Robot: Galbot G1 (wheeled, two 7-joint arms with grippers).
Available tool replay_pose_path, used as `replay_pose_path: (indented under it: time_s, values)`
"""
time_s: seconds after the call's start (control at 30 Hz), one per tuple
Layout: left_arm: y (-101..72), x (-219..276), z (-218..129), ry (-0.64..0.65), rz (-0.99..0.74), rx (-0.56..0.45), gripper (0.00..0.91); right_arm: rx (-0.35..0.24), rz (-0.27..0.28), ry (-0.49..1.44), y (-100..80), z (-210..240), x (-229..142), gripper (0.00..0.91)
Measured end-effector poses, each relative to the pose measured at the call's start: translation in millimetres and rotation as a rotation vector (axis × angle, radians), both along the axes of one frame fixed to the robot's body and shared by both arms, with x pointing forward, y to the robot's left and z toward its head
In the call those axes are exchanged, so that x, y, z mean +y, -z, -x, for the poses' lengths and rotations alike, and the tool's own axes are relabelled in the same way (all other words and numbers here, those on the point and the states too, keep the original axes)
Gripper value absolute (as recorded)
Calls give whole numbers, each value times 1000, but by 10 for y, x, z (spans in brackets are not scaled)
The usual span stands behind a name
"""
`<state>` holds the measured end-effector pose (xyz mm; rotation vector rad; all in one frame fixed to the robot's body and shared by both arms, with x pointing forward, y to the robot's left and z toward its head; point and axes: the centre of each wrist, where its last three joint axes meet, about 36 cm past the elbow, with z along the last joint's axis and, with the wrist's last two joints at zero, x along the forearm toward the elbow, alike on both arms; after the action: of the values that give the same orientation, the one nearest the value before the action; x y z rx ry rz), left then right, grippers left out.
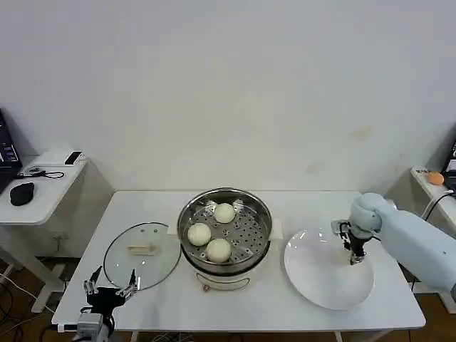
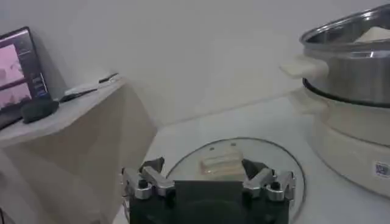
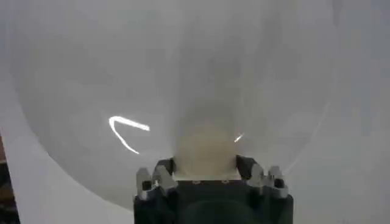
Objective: Take steamed baozi put them in steamer then cover it.
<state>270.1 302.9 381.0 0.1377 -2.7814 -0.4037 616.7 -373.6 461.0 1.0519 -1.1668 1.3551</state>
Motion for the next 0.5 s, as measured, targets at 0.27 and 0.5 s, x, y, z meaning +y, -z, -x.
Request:
replay_pose_path:
  time_s: [0.27, 0.5]
  values:
    - [-28, 15, -15, 2, -7, -9, 907, -47, -47, 8, -361, -45, 53, 554]
    - [-29, -14, -44, 9, -6, -14, 907, -124, -141, -39, -1026, -174, 428, 554]
